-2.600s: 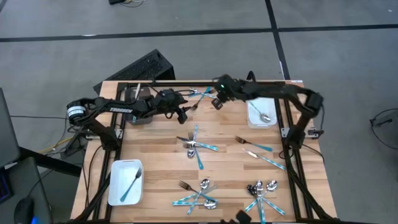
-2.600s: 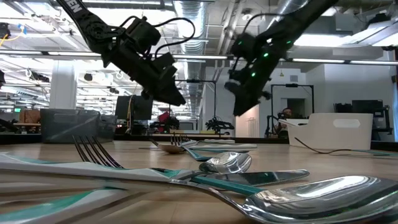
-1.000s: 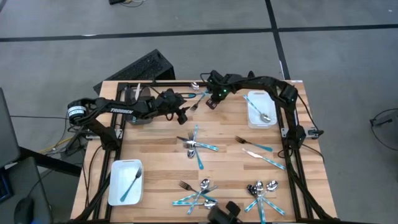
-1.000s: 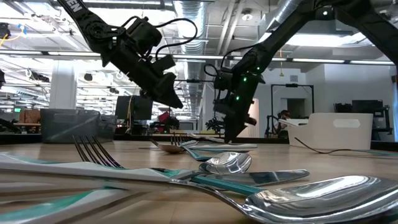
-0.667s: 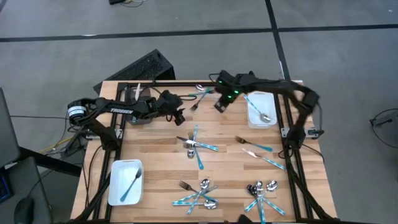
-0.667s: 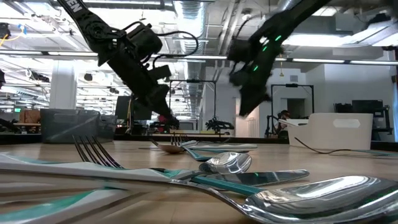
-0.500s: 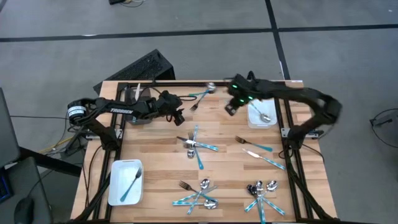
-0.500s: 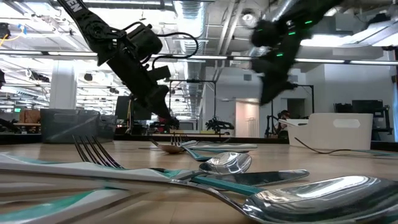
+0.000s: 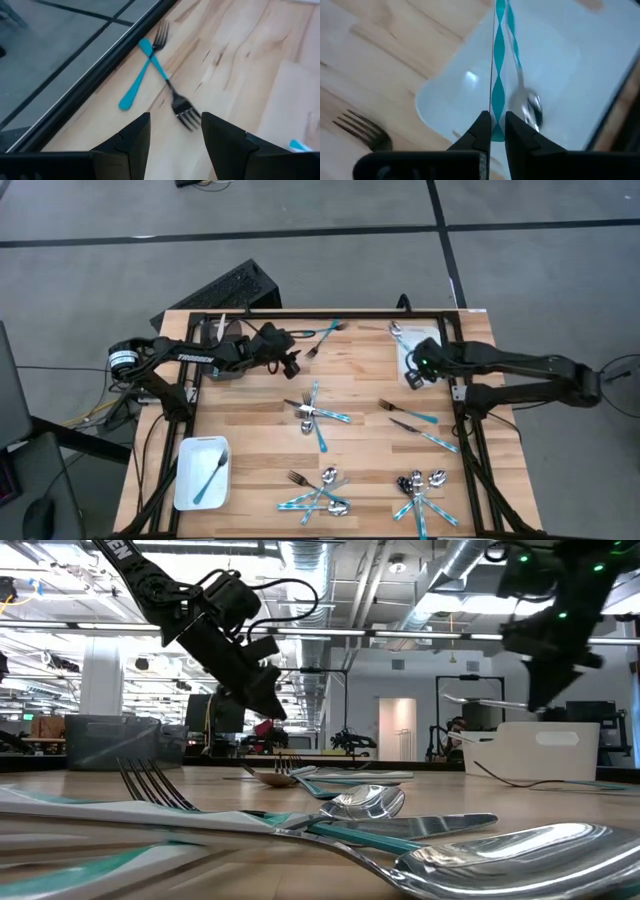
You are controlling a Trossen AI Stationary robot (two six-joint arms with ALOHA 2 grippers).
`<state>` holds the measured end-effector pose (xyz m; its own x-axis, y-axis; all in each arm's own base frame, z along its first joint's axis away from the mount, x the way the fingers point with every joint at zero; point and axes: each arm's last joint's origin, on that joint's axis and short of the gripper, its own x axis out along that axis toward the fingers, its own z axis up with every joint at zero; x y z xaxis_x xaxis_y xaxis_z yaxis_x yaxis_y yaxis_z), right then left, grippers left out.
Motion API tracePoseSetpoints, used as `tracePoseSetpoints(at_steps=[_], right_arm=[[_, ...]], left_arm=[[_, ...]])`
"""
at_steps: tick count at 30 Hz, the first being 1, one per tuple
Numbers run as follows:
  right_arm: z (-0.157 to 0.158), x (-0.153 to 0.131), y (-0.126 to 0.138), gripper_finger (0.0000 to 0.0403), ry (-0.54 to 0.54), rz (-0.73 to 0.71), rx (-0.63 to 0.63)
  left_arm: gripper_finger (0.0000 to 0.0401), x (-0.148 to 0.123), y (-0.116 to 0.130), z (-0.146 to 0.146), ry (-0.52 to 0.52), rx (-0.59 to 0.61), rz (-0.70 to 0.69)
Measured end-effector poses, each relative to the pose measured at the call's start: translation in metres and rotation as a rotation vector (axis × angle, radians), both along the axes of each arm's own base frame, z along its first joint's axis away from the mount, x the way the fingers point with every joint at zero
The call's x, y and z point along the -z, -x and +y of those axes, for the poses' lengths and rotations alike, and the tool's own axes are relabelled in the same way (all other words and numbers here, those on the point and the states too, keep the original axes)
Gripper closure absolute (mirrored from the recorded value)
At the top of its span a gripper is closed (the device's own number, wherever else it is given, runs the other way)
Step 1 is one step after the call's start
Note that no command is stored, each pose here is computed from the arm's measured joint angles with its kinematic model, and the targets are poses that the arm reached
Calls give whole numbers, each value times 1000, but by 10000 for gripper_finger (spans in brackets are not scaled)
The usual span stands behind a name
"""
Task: Sort silverware by color (type)
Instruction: Put the blue white spoon into the right white bin, then put the blue white knife into the black bin
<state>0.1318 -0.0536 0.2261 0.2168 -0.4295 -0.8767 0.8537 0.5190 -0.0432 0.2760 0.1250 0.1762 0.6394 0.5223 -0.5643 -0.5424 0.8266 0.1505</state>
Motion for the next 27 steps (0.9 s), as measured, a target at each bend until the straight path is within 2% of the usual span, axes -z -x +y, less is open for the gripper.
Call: tracePoseSetpoints(at_steps=[2,9,12,16,22,27], right_arm=[[3,0,5,331,-17,3,47],[4,-1,6,190,43,27,78],[7,-1,5,156,52,-9,126],[18,-4,-9,152,94,-134,98],[43,9,-46,167,111,-406,-89],[62,24,-64,175,90,-445,-181]], left_arm=[[237,-1,-1,0,7,10,-23],[237,-4,-3,1,23,-9,-79],[237,-3,-4,-2,57,14,-88],[237,-4,-8,-10,81,77,-101],[237,-6,-18,-34,89,214,-125],[237,-6,-23,-54,82,289,-114]])
